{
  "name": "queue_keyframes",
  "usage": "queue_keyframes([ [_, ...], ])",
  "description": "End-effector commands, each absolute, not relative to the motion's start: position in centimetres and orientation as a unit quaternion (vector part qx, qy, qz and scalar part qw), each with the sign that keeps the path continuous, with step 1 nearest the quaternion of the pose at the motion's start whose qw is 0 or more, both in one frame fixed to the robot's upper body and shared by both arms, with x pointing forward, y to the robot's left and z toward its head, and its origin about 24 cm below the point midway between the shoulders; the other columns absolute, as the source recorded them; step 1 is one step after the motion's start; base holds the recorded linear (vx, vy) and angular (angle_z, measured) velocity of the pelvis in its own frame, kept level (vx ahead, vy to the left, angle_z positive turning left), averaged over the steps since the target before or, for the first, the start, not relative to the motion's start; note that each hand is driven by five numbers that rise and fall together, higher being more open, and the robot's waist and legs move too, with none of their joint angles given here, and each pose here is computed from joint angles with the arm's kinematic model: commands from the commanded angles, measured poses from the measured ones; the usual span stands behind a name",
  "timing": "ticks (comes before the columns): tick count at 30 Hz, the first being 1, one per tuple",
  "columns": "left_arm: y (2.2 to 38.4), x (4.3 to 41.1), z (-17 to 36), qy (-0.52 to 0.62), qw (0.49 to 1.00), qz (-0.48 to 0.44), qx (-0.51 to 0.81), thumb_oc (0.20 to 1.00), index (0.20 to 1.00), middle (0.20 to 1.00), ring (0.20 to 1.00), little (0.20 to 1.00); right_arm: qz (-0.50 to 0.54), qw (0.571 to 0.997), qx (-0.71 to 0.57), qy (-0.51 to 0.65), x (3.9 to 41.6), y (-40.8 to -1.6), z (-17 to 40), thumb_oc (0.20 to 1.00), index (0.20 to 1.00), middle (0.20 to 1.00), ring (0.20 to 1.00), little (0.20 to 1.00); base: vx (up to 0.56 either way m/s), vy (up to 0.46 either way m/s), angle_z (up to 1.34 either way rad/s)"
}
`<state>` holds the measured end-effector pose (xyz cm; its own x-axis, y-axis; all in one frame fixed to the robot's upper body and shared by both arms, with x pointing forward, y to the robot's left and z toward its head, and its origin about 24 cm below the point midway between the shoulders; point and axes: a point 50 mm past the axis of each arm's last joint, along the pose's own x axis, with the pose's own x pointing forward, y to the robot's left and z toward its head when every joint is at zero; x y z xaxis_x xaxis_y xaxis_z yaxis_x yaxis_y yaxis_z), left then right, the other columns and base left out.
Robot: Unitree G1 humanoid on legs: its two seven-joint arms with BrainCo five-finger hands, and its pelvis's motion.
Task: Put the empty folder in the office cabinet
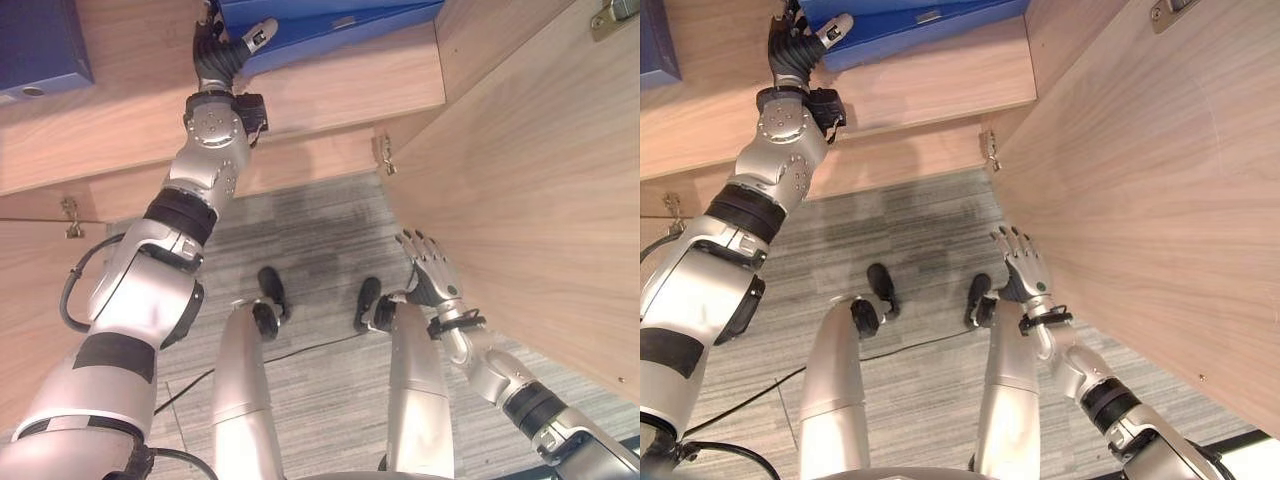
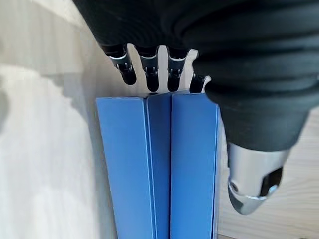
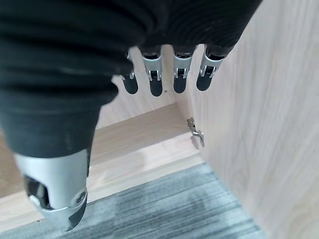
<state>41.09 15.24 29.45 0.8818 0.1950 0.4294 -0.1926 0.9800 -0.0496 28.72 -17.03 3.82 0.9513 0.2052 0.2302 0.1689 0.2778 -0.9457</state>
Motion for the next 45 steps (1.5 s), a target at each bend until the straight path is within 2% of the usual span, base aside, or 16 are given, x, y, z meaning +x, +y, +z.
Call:
queue_keyframes([
  [1, 7.4, 38.1, 36.2, -0.369, 0.929, -0.022, 0.000, 1.000, 1.000, 1.000, 1.000, 1.000, 0.001, 0.790, -0.589, -0.169, 27.8, -17.8, 3.9, 1.000, 1.000, 1.000, 1.000, 1.000, 0.00, 0.000, 0.00],
  [3, 9.3, 38.2, 35.9, -0.395, 0.914, 0.053, 0.081, 1.000, 1.000, 1.000, 1.000, 1.000, -0.001, 0.790, -0.589, -0.172, 27.9, -17.7, 3.8, 1.000, 1.000, 1.000, 1.000, 1.000, 0.00, 0.000, 0.00],
  [9, 11.3, 38.6, 34.4, -0.381, 0.915, 0.125, 0.053, 1.000, 1.000, 1.000, 1.000, 1.000, 0.002, 0.788, -0.588, -0.183, 27.8, -17.2, 3.6, 1.000, 1.000, 1.000, 1.000, 1.000, 0.00, 0.000, 0.00],
  [15, 14.0, 39.1, 34.0, -0.365, 0.907, 0.185, 0.100, 1.000, 1.000, 1.000, 1.000, 1.000, 0.011, 0.786, -0.587, -0.194, 27.7, -16.9, 3.7, 1.000, 1.000, 1.000, 1.000, 1.000, 0.00, 0.000, 0.00],
  [20, 15.1, 39.2, 33.4, -0.359, 0.902, 0.195, 0.138, 1.000, 1.000, 1.000, 1.000, 1.000, 0.015, 0.784, -0.591, -0.188, 27.7, -17.0, 3.5, 1.000, 1.000, 1.000, 1.000, 1.000, 0.00, 0.000, 0.00],
  [25, 14.7, 39.0, 32.1, -0.358, 0.907, 0.180, 0.130, 1.000, 1.000, 1.000, 1.000, 1.000, 0.011, 0.788, -0.590, -0.177, 27.8, -17.0, 3.2, 1.000, 1.000, 1.000, 1.000, 1.000, 0.00, 0.000, 0.00],
  [27, 13.8, 38.1, 29.8, -0.354, 0.917, 0.183, 0.020, 1.000, 1.000, 1.000, 1.000, 1.000, -0.005, 0.793, -0.587, -0.165, 28.0, -16.9, 3.0, 1.000, 1.000, 1.000, 1.000, 1.000, 0.00, -0.014, 0.02],
  [31, 13.8, 38.1, 28.2, -0.329, 0.924, 0.195, -0.010, 1.000, 1.000, 1.000, 1.000, 1.000, -0.009, 0.794, -0.585, -0.166, 28.1, -16.8, 3.1, 1.000, 1.000, 1.000, 1.000, 1.000, 0.00, -0.003, 0.01],
  [40, 15.2, 38.0, 25.3, -0.296, 0.932, 0.206, 0.032, 1.000, 1.000, 1.000, 1.000, 1.000, -0.013, 0.792, -0.587, -0.165, 28.2, -16.9, 3.4, 1.000, 1.000, 1.000, 1.000, 1.000, 0.00, 0.000, 0.00],
  [45, 15.0, 36.1, 24.8, -0.335, 0.915, 0.221, 0.029, 1.000, 1.000, 1.000, 1.000, 1.000, -0.028, 0.794, -0.584, -0.164, 28.4, -16.9, 3.6, 1.000, 1.000, 1.000, 1.000, 1.000, 0.00, 0.000, 0.00],
])
